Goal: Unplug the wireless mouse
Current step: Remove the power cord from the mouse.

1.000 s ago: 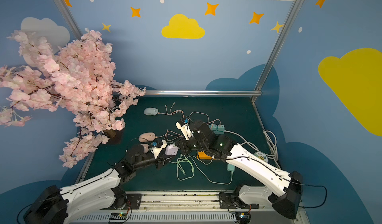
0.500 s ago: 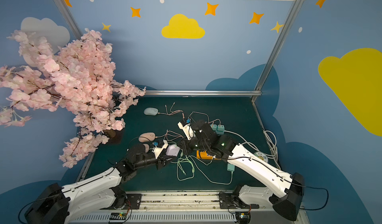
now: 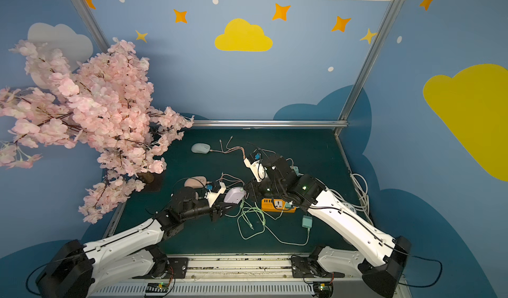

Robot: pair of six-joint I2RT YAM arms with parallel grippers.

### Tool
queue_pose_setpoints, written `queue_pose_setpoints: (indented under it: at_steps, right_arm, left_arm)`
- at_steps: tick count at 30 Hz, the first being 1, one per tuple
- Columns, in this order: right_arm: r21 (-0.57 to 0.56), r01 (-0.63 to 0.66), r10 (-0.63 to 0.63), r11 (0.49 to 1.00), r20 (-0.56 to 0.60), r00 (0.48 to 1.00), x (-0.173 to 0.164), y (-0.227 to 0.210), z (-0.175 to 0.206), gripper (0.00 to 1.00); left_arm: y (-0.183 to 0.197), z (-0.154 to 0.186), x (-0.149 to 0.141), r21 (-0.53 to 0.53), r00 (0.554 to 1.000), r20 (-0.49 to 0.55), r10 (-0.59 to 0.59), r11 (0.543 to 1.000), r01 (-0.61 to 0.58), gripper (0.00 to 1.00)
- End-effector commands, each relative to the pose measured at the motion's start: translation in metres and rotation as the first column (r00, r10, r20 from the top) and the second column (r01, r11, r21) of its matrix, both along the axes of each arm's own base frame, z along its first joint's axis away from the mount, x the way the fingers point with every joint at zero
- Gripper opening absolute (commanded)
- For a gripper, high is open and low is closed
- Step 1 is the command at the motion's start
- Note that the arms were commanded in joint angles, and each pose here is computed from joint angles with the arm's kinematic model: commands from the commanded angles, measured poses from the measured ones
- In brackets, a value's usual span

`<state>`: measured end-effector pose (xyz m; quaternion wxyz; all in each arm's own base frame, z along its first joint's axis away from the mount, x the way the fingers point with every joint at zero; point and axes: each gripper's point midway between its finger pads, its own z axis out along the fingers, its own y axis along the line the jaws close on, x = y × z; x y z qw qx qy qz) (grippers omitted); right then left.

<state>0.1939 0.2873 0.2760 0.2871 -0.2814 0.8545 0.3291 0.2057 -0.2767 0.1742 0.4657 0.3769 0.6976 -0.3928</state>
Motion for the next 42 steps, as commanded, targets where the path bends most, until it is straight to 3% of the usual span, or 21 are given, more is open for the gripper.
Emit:
queue_pose_setpoints:
  at_steps: [1, 10, 14, 18, 23, 29, 32, 35, 37, 39, 42]
  right_arm:
    - [0.054, 0.048, -0.054, 0.997, 0.103, 0.993, 0.015, -0.011, 0.037, 0.0]
    - [0.138, -0.074, 0.065, 0.988, 0.073, 0.995, 0.0, 0.014, 0.055, 0.0]
    - [0.145, -0.022, 0.013, 0.989, 0.064, 0.998, 0.01, 0.003, 0.053, 0.0]
    - [0.187, -0.103, 0.089, 0.977, 0.083, 0.993, -0.008, 0.015, 0.07, 0.0]
    - [0.153, -0.018, 0.007, 0.988, 0.074, 0.997, 0.011, -0.005, 0.062, 0.0]
    - [0.16, -0.12, 0.105, 0.98, 0.101, 0.989, -0.017, 0.013, 0.076, 0.0]
    - [0.151, -0.043, 0.037, 0.988, 0.048, 0.998, 0.004, -0.003, 0.061, 0.0]
    - [0.183, -0.071, 0.069, 0.981, 0.018, 0.997, -0.001, 0.001, 0.064, 0.0]
    - [0.173, -0.071, 0.067, 0.982, 0.028, 0.997, -0.003, 0.003, 0.064, 0.0]
    - [0.123, -0.049, 0.047, 0.991, 0.024, 0.999, 0.001, -0.002, 0.052, 0.0]
    - [0.076, -0.051, 0.052, 0.996, -0.02, 0.998, -0.002, -0.005, 0.028, 0.0]
  left_arm:
    - [0.006, -0.019, -0.002, 0.065, 0.999, -0.044, 0.014, 0.998, -0.012, 0.17]
    - [0.006, -0.021, -0.001, 0.071, 0.999, -0.049, 0.015, 0.997, -0.011, 0.16]
    - [0.006, -0.02, 0.001, 0.071, 0.999, -0.047, 0.026, 0.997, -0.023, 0.16]
    - [0.006, -0.022, 0.003, 0.075, 0.998, -0.048, 0.033, 0.997, -0.029, 0.16]
    - [0.006, -0.022, 0.003, 0.077, 0.998, -0.05, 0.033, 0.997, -0.029, 0.16]
    - [0.006, -0.023, 0.004, 0.079, 0.998, -0.049, 0.036, 0.996, -0.032, 0.16]
    - [0.004, -0.023, 0.006, 0.079, 0.998, -0.051, 0.034, 0.996, -0.03, 0.15]
    - [0.005, -0.023, 0.006, 0.08, 0.998, -0.052, 0.038, 0.996, -0.034, 0.16]
    - [0.008, -0.025, 0.011, 0.091, 0.996, -0.054, 0.071, 0.994, -0.066, 0.16]
    - [0.02, -0.028, 0.025, 0.124, 0.982, -0.049, 0.185, 0.976, -0.178, 0.17]
    - [0.052, -0.028, 0.046, 0.152, 0.918, -0.034, 0.396, 0.91, -0.387, 0.18]
